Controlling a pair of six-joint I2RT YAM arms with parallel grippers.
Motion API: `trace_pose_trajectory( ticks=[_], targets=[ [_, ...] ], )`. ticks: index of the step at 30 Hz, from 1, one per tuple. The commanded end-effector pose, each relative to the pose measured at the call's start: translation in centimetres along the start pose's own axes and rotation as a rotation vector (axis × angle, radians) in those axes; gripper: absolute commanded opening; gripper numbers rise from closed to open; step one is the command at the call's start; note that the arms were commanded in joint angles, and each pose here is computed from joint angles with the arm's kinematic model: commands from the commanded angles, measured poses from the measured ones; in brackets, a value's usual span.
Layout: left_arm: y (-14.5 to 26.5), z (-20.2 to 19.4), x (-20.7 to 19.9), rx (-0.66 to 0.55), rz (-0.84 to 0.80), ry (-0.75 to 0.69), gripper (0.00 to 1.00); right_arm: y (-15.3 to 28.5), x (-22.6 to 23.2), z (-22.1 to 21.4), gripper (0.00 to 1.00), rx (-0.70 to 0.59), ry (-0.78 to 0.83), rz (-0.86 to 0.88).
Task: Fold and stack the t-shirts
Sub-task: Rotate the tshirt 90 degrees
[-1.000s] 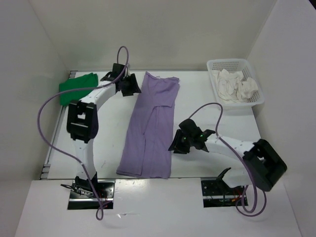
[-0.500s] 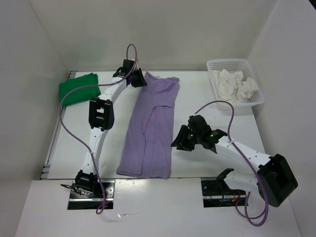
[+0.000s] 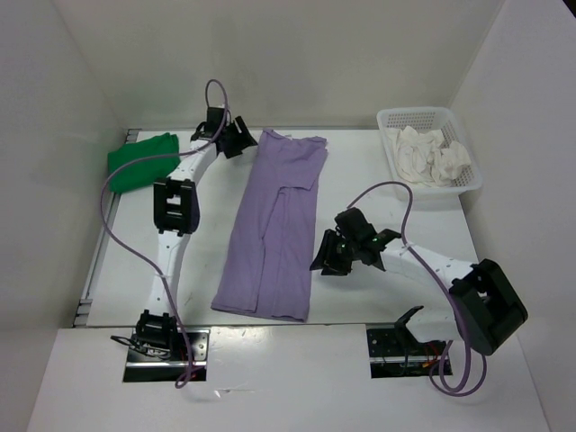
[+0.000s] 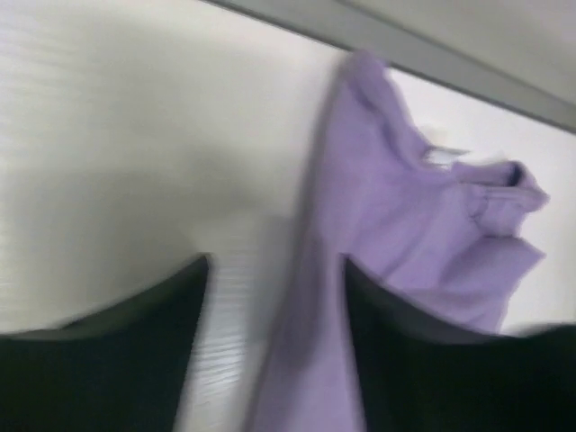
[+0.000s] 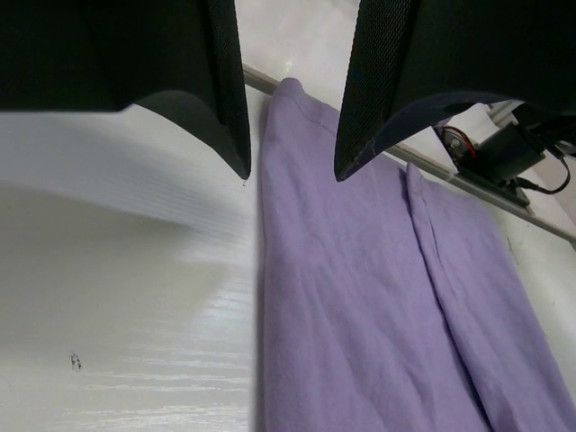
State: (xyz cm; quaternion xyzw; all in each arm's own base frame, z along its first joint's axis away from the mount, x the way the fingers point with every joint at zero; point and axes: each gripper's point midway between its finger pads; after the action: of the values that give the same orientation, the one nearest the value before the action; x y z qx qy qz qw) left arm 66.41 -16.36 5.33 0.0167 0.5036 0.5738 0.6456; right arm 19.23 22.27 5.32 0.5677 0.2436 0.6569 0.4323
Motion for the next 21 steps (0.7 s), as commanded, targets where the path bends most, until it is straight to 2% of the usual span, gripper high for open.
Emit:
trace_pose_trajectory(
  ticks=[1, 2, 3, 4, 5, 7, 8, 9, 10, 11, 12, 13, 15, 18, 21],
  targets=[
    [3.4, 3.5, -1.5, -0.081, -0.038, 0.003, 0.78, 0.5, 1.1, 1.2, 0.48, -0.020, 0.038, 0.024],
    [6.1, 4.9, -3.5, -0.118, -0.067, -0.041, 0.84, 0.6, 1.2, 1.4, 0.48, -0.034, 0.041, 0.024],
    [7.1, 4.8, -3.2, -0.125, -0.048, -0.055, 0.88, 0.5, 0.9, 1.1, 0.48, -0.027, 0.038, 0.018],
    [7.0, 1.2, 0.4, -0.051, 0.034, -0.038, 0.93, 0.8, 0.6, 1.0, 0.48, -0.036, 0.029, 0.010],
    [10.5, 2.6, -1.8, -0.113, -0.003, -0.068, 0.95, 0.9, 0.6, 0.9, 0.48, -0.038, 0.011, 0.012],
    [12.9, 0.1, -0.1, -0.087, 0.040, -0.057, 0.96, 1.2, 0.1, 0.4, 0.48, -0.052, -0.018, 0.014],
    [16.0, 0.1, -1.2, -0.111, 0.020, -0.053, 0.94, 1.2, 0.2, 0.4, 0.48, -0.063, -0.043, 0.027],
    [16.4, -4.7, 2.4, -0.011, 0.082, -0.028, 0.90, 1.0, -0.2, -0.5, 0.48, -0.047, -0.052, 0.019],
    [17.6, -6.8, 3.4, 0.035, 0.102, 0.002, 0.84, 1.3, 0.0, -0.8, 0.48, -0.051, -0.057, 0.032],
    [20.2, -7.9, 3.1, 0.051, 0.093, 0.014, 0.78, 1.2, 0.5, -1.5, 0.48, -0.044, -0.061, 0.049],
    [21.3, -9.9, 4.0, 0.093, 0.108, 0.036, 0.67, 0.9, 0.0, -2.4, 0.48, -0.025, -0.066, 0.040],
    [22.3, -13.9, 6.4, 0.176, 0.169, 0.054, 0.61, 0.9, 0.5, -2.7, 0.48, -0.020, -0.063, 0.064],
    [25.9, -17.2, 9.0, 0.240, 0.271, 0.075, 0.49, 0.9, 0.5, -3.6, 0.48, 0.005, -0.043, 0.056],
    [29.9, -20.1, 10.0, 0.307, 0.339, 0.128, 0.45, 0.6, 1.7, -3.8, 0.48, 0.033, 0.013, 0.075],
    [32.5, -23.8, 11.8, 0.420, 0.408, 0.165, 0.47, -0.1, 2.1, -5.4, 0.48, 0.094, 0.064, 0.055]
  ],
)
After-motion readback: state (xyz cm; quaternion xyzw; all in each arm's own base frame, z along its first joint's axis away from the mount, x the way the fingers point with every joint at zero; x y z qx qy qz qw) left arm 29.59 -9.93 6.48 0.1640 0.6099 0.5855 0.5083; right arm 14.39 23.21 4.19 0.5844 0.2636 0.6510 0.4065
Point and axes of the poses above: each gripper's point midway between its finger pads, its own y axis back along the fingers, its own x axis along the line the jaws close on, z = x × y, and after that the axes turned 7 degrees about y, right-handed
